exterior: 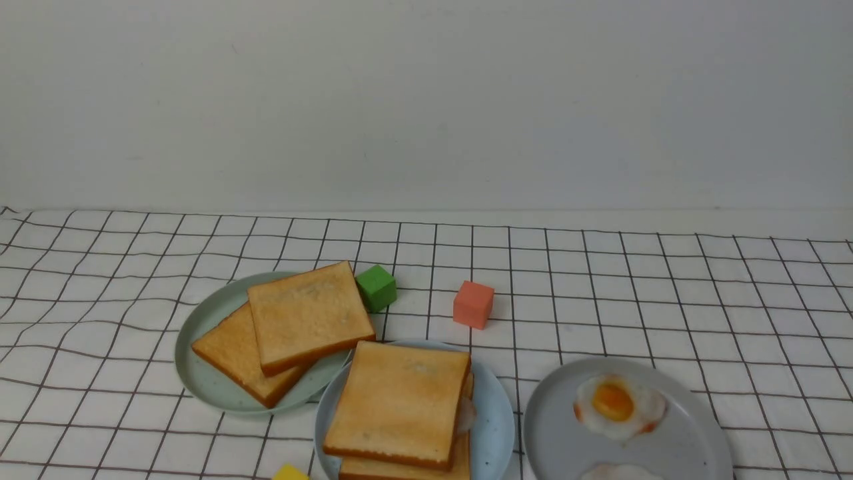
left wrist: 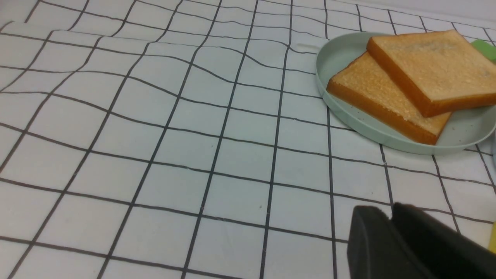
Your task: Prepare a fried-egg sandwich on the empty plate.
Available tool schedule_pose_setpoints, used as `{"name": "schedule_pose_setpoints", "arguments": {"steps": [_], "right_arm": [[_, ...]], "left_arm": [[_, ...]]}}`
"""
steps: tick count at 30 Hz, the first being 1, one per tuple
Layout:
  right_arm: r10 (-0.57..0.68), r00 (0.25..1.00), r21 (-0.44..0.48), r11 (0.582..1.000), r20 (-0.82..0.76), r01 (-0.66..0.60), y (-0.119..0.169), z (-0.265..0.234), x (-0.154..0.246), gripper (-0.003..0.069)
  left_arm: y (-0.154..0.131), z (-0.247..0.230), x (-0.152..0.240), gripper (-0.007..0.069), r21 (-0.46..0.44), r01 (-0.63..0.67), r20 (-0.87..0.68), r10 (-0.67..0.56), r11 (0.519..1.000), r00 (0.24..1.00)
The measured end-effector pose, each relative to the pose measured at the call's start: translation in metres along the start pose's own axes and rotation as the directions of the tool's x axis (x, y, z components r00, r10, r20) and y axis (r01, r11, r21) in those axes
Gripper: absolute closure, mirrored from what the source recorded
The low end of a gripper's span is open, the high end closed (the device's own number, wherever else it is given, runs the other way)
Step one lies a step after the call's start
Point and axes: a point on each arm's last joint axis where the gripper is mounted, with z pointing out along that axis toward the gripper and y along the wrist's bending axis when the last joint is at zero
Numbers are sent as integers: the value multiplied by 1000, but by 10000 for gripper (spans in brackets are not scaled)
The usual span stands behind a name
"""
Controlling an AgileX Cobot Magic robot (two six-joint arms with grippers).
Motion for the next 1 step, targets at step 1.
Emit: {"name": "schedule_pose_setpoints", "arguments": {"steps": [1], "right_arm": [[0, 1000, 0, 1000, 0, 0, 0, 0, 0, 498]], "left_arm": [[0, 0, 0, 538, 0, 0, 0, 0, 1000, 1000]]}}
